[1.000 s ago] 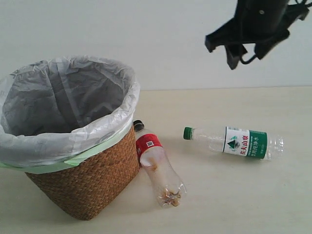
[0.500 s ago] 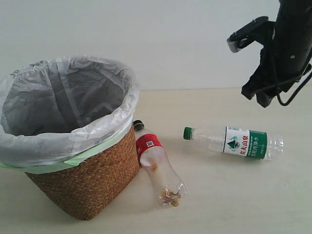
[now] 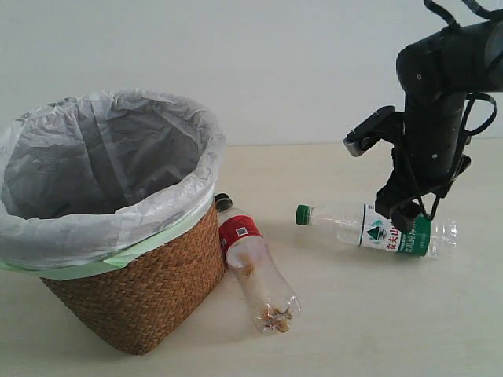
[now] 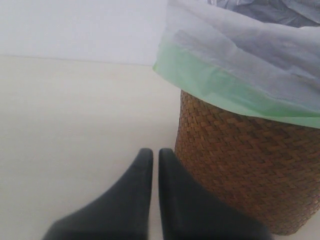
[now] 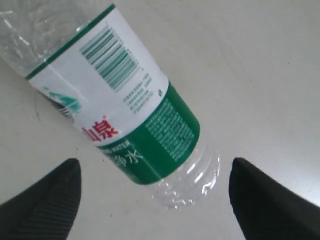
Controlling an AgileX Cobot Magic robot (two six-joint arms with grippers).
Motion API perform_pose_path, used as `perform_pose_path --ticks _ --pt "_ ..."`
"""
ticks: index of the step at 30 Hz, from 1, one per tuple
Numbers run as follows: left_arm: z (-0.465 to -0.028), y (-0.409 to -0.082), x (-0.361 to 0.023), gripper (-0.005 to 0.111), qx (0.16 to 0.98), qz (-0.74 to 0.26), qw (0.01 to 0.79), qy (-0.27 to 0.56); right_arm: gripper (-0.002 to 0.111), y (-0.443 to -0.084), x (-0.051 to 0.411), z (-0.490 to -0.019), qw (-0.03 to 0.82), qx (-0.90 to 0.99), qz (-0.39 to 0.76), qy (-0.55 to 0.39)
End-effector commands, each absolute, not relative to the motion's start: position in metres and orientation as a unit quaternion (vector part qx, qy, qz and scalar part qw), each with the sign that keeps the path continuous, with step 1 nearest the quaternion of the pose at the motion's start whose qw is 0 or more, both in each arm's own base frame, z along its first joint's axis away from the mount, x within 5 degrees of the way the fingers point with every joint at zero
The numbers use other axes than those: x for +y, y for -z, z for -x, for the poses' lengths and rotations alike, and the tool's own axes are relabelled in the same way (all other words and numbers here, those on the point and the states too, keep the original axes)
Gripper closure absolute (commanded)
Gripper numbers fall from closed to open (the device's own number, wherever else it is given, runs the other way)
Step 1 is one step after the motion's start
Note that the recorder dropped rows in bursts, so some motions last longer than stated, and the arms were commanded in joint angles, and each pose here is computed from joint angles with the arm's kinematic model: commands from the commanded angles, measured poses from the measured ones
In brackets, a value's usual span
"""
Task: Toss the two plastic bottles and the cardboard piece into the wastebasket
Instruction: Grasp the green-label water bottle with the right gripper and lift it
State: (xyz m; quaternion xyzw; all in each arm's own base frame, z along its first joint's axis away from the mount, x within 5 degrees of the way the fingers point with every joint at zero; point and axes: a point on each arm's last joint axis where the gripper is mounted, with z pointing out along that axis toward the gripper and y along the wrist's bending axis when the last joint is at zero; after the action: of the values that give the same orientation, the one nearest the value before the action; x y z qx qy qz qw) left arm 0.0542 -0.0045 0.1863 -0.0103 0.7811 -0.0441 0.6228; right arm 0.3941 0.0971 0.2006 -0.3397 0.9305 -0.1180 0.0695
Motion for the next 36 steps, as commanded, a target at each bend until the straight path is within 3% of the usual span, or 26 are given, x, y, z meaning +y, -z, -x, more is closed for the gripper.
perform_pose_path --ticks 1,24,25,26,27,29,36 --pt "-0.054 -0.185 -0.004 0.103 0.780 0.012 0.624 0.044 0.035 -0.190 0.099 -0.399 0.076 0.923 0.358 0.119" --pt "-0.054 -0.185 -0.004 0.103 0.780 0.012 0.624 0.044 0.037 -0.140 0.143 -0.403 0.082 0.897 0.422 0.097" --pt "-0.054 -0.185 -0.004 0.103 0.780 0.012 0.624 0.044 0.040 -0.140 0.143 -0.403 0.082 0.898 0.421 0.097" --pt "-0.054 -0.185 -0.004 0.103 0.780 0.012 0.624 0.044 0.049 -0.140 0.143 -0.403 0.083 0.900 0.418 0.096" --pt "-0.054 -0.185 -0.004 0.103 0.780 0.012 0.624 0.044 0.064 -0.140 0.143 -0.402 0.082 0.901 0.414 0.096" --pt "-0.054 -0.185 -0.004 0.103 0.780 0.012 0.624 0.044 0.106 -0.140 0.142 -0.401 0.073 0.909 0.399 0.095" --pt "-0.054 -0.185 -0.004 0.103 0.780 0.012 0.624 0.044 0.095 -0.164 0.141 -0.385 0.058 0.942 0.323 0.065"
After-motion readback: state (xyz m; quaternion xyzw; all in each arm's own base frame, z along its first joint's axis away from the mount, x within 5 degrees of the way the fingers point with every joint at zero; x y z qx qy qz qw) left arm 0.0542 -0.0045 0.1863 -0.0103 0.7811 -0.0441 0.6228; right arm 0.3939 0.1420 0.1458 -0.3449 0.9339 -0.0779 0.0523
